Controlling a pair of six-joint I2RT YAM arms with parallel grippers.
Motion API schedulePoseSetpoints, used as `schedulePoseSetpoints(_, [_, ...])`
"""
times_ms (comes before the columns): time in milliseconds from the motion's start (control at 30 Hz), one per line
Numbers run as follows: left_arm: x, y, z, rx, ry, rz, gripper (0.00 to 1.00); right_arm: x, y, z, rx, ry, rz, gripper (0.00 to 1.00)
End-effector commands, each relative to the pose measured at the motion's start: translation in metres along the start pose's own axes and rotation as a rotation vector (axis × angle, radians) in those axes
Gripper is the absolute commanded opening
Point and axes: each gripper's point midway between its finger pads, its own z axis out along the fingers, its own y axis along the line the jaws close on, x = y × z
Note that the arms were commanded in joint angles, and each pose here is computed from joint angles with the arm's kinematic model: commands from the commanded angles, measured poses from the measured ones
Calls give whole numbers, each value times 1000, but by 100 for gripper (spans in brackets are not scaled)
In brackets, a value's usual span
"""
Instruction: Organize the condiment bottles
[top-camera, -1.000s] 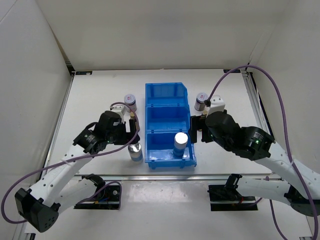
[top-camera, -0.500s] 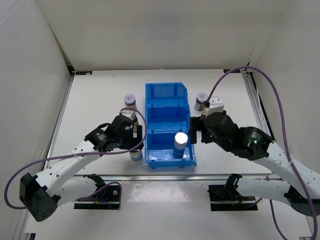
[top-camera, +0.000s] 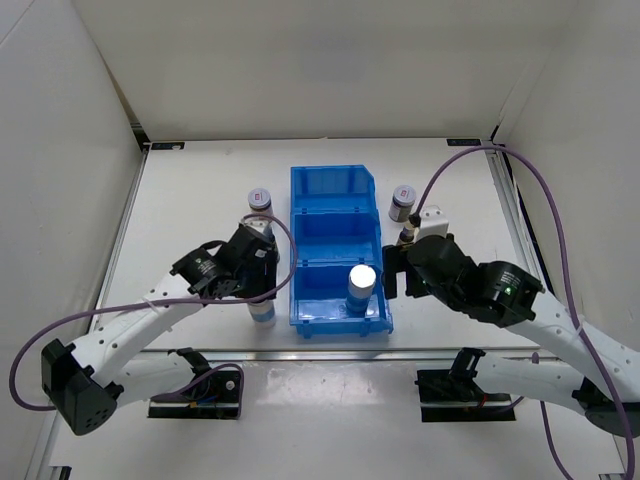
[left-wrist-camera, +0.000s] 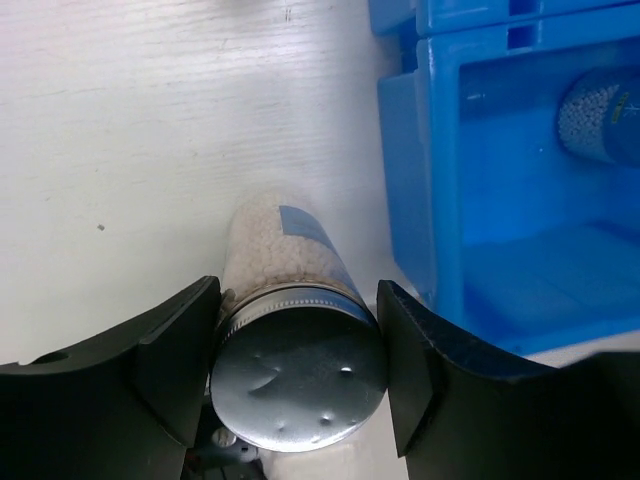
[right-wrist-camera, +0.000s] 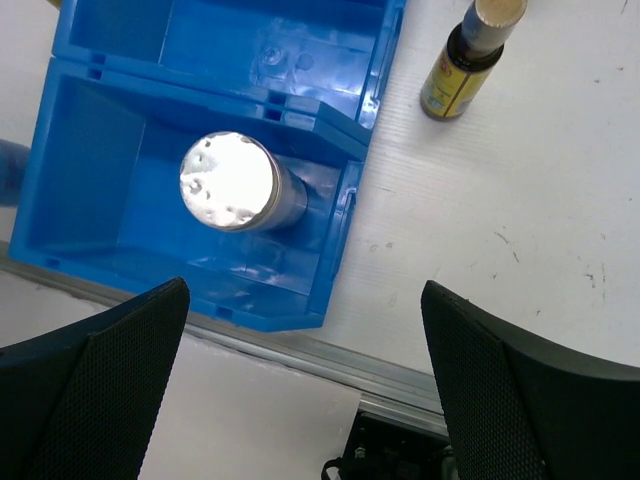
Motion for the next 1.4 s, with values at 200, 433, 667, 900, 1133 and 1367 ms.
schedulePoseSetpoints(200, [-88, -22, -80, 35, -213, -6, 15, 20, -7, -4, -29, 3, 54, 100])
schedulePoseSetpoints(433, [-122, -68, -99, 111, -256, 37, 12, 30, -8, -3, -40, 22, 49, 100])
schedulePoseSetpoints(667, [-112, -133, -75, 98, -241, 149, 12, 35, -20, -12, -26, 10, 59, 100])
schedulePoseSetpoints(900, [-92, -168, -40, 117, -237, 161, 12, 39, -35, -20, 12, 8, 49, 100])
schedulePoseSetpoints(1133, [-74, -171, -3, 85, -214, 176, 12, 38, -39, -26, 7, 2, 53, 100])
schedulePoseSetpoints(1367, [-52, -160, 26, 45, -181, 152, 15, 39, -40, -28, 12, 8, 69, 100])
